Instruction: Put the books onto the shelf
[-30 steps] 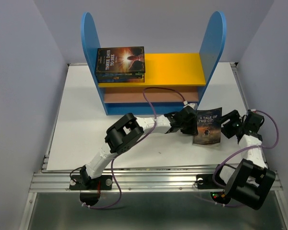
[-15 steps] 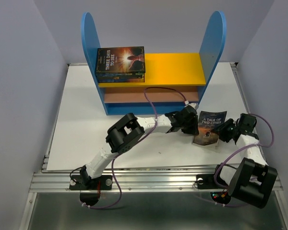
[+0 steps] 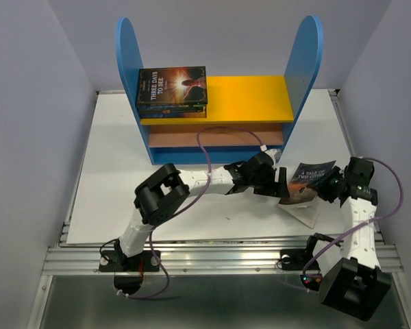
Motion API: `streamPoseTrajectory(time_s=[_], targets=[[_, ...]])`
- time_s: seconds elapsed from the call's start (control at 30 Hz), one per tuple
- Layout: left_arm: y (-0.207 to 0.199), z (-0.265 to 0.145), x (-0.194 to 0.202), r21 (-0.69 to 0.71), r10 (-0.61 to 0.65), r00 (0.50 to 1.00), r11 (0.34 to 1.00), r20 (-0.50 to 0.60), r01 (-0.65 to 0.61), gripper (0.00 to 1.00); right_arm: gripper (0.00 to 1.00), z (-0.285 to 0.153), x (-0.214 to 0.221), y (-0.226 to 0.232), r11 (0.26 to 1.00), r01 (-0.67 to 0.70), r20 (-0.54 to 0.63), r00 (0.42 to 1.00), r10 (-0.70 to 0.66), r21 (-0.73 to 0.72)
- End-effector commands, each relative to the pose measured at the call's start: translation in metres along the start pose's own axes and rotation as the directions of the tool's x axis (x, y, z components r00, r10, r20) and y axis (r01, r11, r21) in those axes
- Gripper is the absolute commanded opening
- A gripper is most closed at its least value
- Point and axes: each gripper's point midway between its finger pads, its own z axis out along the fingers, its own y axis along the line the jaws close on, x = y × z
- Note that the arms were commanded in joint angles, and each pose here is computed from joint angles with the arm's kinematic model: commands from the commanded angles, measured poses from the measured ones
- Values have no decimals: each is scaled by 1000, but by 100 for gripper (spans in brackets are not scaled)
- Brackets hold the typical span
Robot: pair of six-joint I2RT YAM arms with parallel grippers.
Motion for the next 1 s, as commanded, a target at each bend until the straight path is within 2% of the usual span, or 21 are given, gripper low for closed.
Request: streamPoseTrajectory(time_s=[0.0, 0.17, 0.3, 0.4, 0.43, 0.57, 0.67, 0.83, 0.97], targets=[[-82, -73, -40, 204, 88, 985, 972, 148, -117, 88, 1, -56, -41, 58, 985, 108, 149, 985, -88, -135], [-111, -126, -47, 282, 142, 968, 939, 207, -198, 99, 1, -97, -32, 102, 934, 174, 136, 981, -138, -313], [-110, -156, -44, 306, 181, 958, 920, 224, -246, 99, 1, -122, -14, 131, 852, 241, 109, 971, -215, -464], [-100, -182, -55, 346, 158, 954, 906, 255, -243, 99, 1, -142, 1, 148, 781, 277, 103, 958, -266, -560], [-93, -179, -50, 337, 157, 958, 912, 241, -234, 99, 1, -143, 1, 149, 779, 280, 107, 958, -267, -561], [-93, -196, -36, 410, 200, 954, 869, 222, -278, 99, 1, -164, 29, 169, 639, 265, 44, 940, -339, -722], [-99, -202, -30, 449, 222, 952, 843, 211, -296, 99, 1, -169, 38, 171, 612, 267, 36, 931, -363, -744], [-79, -203, -33, 411, 183, 959, 874, 217, -260, 99, 1, -184, 53, 176, 556, 260, 20, 916, -400, -789], [-86, -209, -32, 473, 162, 962, 845, 221, -251, 99, 1, -191, 63, 180, 469, 229, 3, 901, -435, -853]])
